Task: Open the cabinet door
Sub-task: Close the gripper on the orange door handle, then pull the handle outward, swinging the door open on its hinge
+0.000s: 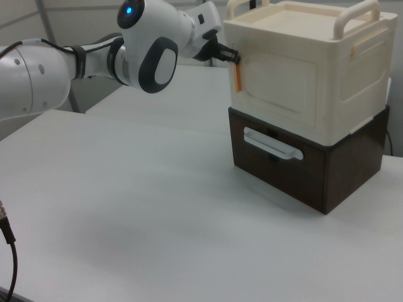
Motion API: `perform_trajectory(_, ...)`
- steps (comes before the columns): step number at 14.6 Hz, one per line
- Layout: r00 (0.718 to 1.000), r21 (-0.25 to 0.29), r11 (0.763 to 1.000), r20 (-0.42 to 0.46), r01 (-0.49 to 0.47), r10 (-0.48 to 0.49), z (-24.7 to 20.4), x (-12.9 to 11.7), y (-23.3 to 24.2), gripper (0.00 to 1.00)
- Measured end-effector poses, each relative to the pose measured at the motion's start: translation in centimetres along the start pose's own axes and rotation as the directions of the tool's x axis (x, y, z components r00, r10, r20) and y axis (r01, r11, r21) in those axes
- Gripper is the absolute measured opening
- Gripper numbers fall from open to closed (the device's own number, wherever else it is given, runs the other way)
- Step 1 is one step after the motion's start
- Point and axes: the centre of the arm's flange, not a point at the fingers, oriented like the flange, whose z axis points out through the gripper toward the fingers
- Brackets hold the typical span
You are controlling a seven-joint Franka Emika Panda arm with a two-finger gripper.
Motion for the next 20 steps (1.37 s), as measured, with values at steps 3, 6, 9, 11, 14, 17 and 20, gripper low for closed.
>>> perform_trajectory(3, 1.000, -0.001, 1.000, 0.000, 0.000, 0.000, 0.0, 0.0, 0.1, 0.14)
perform_trajectory(6, 1.000, -0.001, 1.000, -0.001, 0.000, 0.000, 0.0, 0.0, 0.1, 0.14)
perform_trajectory(9, 1.000, -0.002, 1.000, -0.001, 0.000, 0.000, -0.1, 0.1, 0.1, 0.14)
perform_trajectory(11, 1.000, -0.002, 1.000, 0.000, -0.003, 0.003, -0.2, 0.1, 0.2, 0.14)
perform_trajectory(14, 1.000, -0.001, 1.000, 0.026, -0.008, 0.008, -0.5, 0.2, 0.3, 0.14)
perform_trajectory(17, 0.996, -0.001, 1.000, 0.093, -0.016, 0.016, -1.5, 0.5, 0.6, 0.14)
perform_trajectory(20, 0.986, -0.005, 1.000, 0.167, -0.026, 0.027, -2.9, 0.8, 1.2, 0.14)
